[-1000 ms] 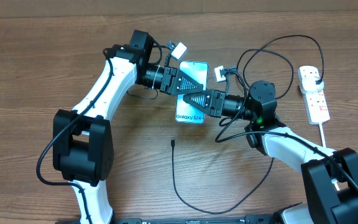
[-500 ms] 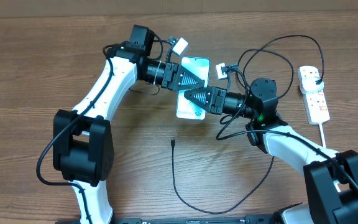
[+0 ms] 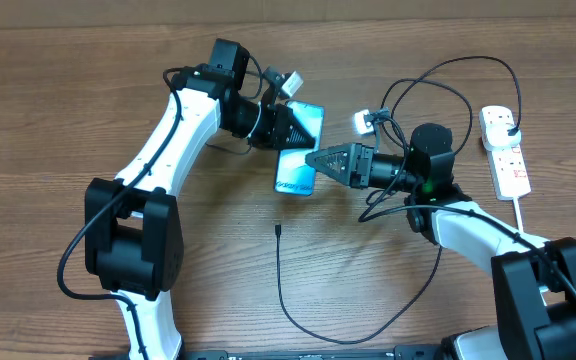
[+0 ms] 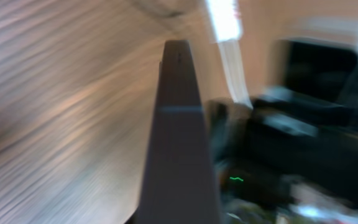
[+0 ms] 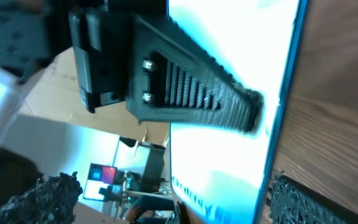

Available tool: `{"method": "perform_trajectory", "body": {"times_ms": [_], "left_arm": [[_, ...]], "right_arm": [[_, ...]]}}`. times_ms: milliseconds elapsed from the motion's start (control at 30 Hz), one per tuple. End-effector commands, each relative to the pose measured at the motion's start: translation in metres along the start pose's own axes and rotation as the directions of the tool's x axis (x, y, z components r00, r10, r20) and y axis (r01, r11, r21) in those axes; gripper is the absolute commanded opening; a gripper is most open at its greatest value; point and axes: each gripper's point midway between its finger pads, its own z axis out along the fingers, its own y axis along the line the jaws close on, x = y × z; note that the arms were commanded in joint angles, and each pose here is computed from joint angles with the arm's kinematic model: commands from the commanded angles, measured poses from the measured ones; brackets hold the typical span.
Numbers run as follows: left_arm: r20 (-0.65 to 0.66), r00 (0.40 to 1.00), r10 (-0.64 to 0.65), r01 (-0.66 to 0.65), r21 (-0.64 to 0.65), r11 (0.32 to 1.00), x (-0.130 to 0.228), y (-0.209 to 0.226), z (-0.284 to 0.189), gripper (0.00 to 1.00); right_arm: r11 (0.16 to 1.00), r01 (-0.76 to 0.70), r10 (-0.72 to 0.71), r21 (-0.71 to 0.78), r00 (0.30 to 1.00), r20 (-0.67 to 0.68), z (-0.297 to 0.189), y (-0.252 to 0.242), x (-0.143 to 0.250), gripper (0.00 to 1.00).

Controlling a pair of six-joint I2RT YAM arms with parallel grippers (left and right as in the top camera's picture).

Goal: Plug charger to phone and switch on socket

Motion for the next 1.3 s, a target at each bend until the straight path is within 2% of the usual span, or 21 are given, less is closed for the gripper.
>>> {"method": "perform_trajectory", "body": {"times_ms": [0,100,267,500,633,900,1000,1267], "left_arm": [[0.053,0.993,-0.107,0.119,-0.374,0.92,0.001,0.052,-0.018,0.04],[0.041,0.982,-0.184,0.179,-0.502,0.846,0.021,0.074,-0.014,0.04],[-0.026,0.98,-0.2,0.146,-0.593,0.792,0.051,0.092,0.006,0.04],[-0.023,0.972,-0.234,0.153,-0.694,0.703,0.072,0.109,0.015,0.06],[-0.029,0.968,-0.249,0.158,-0.701,0.695,0.08,0.109,0.022,0.09],[-0.02,0.973,-0.231,0.152,-0.698,0.699,0.082,0.113,0.033,0.09],[0.001,0.969,-0.247,0.175,-0.712,0.681,0.082,0.116,0.031,0.09],[-0.008,0.963,-0.268,0.176,-0.734,0.656,0.094,0.124,0.031,0.25]], "right_arm": [[0.999,0.042,-0.042,0.035,0.999,-0.012,-0.008,-0.015,0.004,1.0],[0.985,-0.034,0.035,0.171,0.999,-0.005,-0.013,-0.049,0.014,1.0],[0.893,-0.203,0.188,0.402,0.979,0.079,-0.028,-0.099,0.026,1.0],[0.753,-0.244,0.116,0.611,0.964,0.241,-0.056,-0.142,0.009,1.0],[0.712,-0.251,0.079,0.656,0.957,0.28,-0.065,-0.15,0.003,1.0],[0.71,-0.252,0.077,0.658,0.956,0.282,-0.066,-0.15,0.003,1.0],[0.71,-0.252,0.078,0.658,0.956,0.282,-0.065,-0.15,0.003,1.0],[0.71,-0.251,0.077,0.658,0.956,0.282,-0.065,-0.15,0.003,1.0]]}}
